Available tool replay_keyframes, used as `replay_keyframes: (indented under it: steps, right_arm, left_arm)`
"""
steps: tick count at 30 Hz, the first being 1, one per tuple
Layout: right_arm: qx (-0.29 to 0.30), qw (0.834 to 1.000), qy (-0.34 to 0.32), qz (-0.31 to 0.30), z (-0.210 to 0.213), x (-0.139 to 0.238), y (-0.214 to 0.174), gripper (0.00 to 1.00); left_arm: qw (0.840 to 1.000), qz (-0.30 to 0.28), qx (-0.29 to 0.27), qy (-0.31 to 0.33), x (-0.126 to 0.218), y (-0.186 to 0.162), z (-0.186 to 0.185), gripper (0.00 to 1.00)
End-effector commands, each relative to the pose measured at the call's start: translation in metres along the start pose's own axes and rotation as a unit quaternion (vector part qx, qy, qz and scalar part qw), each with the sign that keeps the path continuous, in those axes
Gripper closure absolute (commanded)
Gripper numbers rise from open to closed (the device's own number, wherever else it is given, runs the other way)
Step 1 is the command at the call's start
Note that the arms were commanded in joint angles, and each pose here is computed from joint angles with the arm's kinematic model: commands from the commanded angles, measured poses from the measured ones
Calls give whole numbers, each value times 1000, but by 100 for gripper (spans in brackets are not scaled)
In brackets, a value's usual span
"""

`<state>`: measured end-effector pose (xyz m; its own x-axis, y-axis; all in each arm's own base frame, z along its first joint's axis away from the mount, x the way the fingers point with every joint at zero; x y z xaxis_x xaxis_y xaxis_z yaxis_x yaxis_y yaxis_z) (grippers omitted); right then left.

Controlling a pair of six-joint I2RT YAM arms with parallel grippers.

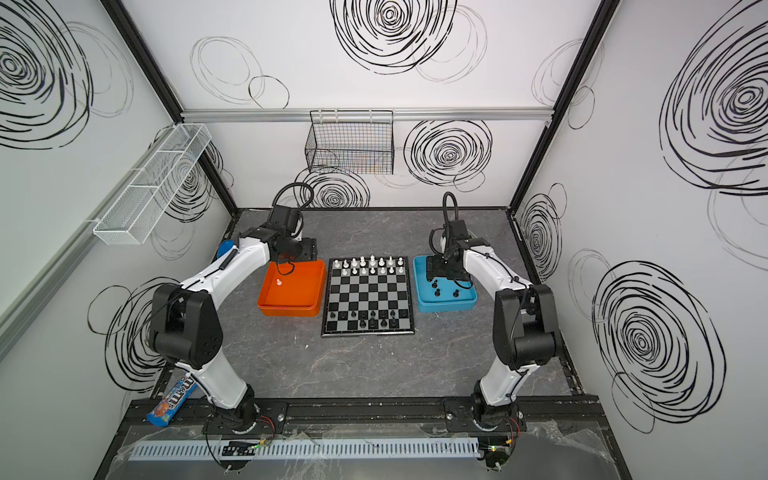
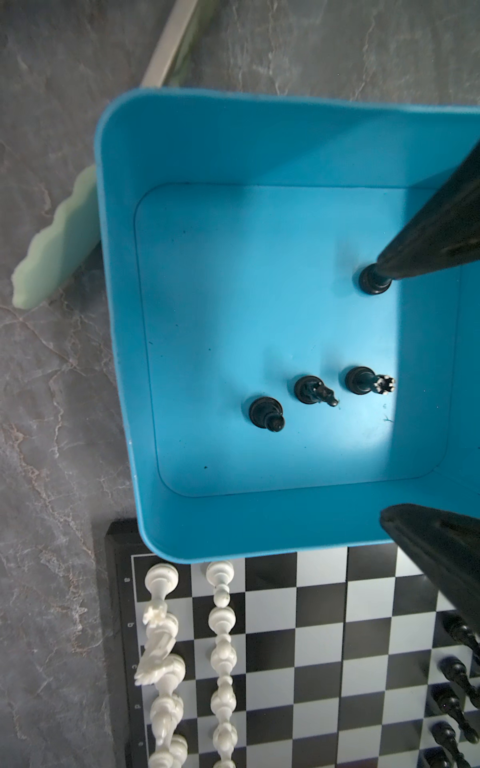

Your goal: Set up the chess pieces on the board

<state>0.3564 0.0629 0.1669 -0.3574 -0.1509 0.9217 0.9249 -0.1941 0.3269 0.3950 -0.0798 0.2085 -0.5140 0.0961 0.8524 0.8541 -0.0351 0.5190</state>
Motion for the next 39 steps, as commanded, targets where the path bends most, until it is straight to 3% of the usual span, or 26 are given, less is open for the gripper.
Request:
replay_keyframes:
  steps: [1, 10, 20, 39]
  right_arm:
    - [1, 1000, -23, 9, -1, 0, 3, 10]
    - [2, 1000, -20, -1, -4, -2, 19, 10]
    - [-1, 1000, 3, -7, -10, -1, 20, 10]
    - [-12, 1000, 18, -5, -17, -3, 16, 10]
  left_arm:
    - [999, -37, 3, -27, 10, 11, -3, 22]
    - [996, -47, -35, -73, 6, 49, -71, 22]
    - [991, -1, -77, -106, -37, 39, -145, 23]
    - [987, 38, -77, -138, -78, 22, -167, 23]
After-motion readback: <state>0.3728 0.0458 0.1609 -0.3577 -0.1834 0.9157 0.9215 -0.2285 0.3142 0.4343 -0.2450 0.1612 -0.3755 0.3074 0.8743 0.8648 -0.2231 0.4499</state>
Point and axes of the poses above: each gripper's point midway between its finger pads, its own x axis back along the fingers, its own z axis along the line the jaws close on, y = z × x, the point moved 8 cm from there along x, back along the fingers, and after that the axes turned 8 degrees about -x, right-handed, at the moved point
